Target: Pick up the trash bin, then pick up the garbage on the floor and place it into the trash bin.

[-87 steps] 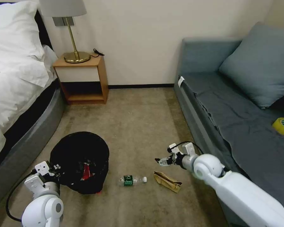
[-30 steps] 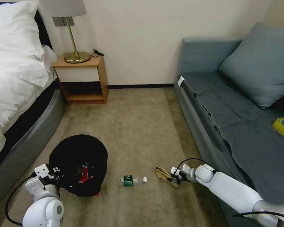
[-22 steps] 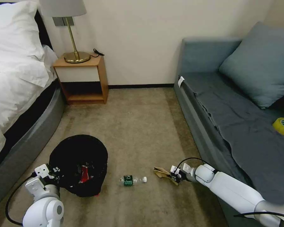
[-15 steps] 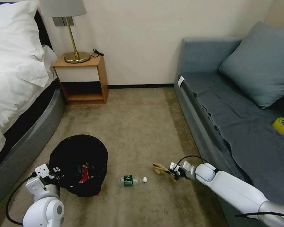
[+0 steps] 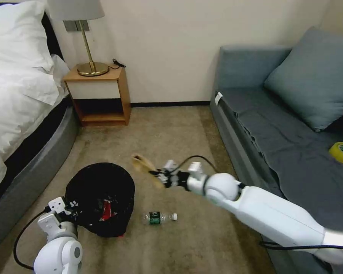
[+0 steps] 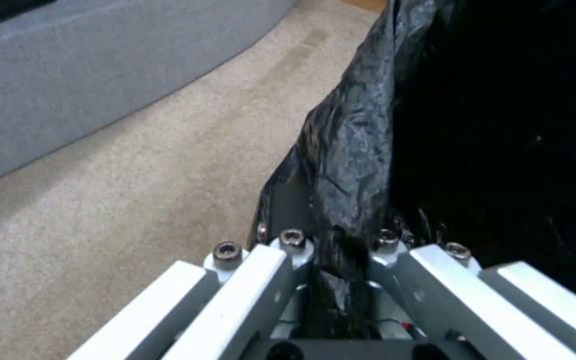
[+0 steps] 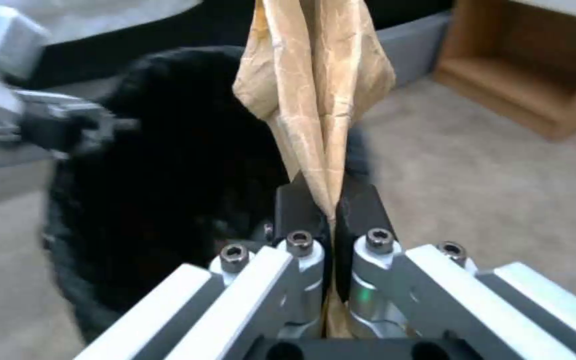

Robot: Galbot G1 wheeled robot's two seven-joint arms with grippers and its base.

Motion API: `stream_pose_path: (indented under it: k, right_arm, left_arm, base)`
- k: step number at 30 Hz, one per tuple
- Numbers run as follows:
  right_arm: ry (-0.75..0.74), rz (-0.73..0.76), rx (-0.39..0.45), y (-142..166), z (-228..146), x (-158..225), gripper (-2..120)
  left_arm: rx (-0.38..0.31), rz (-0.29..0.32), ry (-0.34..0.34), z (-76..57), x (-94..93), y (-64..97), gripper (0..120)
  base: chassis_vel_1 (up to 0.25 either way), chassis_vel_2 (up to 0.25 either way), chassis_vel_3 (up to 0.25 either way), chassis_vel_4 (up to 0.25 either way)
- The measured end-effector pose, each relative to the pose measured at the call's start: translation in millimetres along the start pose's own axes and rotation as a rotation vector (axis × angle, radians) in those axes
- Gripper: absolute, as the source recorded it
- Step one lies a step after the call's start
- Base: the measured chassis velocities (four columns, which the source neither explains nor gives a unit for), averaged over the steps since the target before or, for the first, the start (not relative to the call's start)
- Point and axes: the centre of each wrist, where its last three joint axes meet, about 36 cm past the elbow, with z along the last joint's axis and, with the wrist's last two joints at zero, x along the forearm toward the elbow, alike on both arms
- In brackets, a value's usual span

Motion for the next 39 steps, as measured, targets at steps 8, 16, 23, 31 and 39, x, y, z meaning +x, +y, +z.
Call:
stream_pose_path:
  k: [8,16,23,31,39]
  right_arm:
    - [0.051,-0.093,0.074,60.4,-17.0,-94.8,0]
    - [0.102,-0.055,0.112,72.6,0.5,-118.7,16]
    - [0.088,-0.030,0.121,73.5,-0.5,-119.7,44]
    - [0.047,-0.012,0.125,67.9,-13.3,-110.5,71]
    - [0.018,0.082,0.313,-0.1,-23.9,-89.6,96]
  left_arm:
    - [-0.007,0.008,-0.004,-0.5,4.6,-4.6,2]
    - [-0.008,0.010,-0.006,-1.3,7.2,-5.2,2]
    - [-0.008,0.011,-0.003,-0.2,7.9,-5.6,2]
    - [-0.008,0.012,-0.005,-0.6,9.1,-5.5,2]
    - [-0.008,0.007,-0.012,-2.7,8.9,-2.3,2]
  base:
    - [0.000,0.000,0.000,0.000]
    - [0.000,0.000,0.000,0.000]
    - [0.000,0.000,0.000,0.000]
    - [0.000,0.000,0.000,0.000]
    - [0.000,0.000,0.000,0.000]
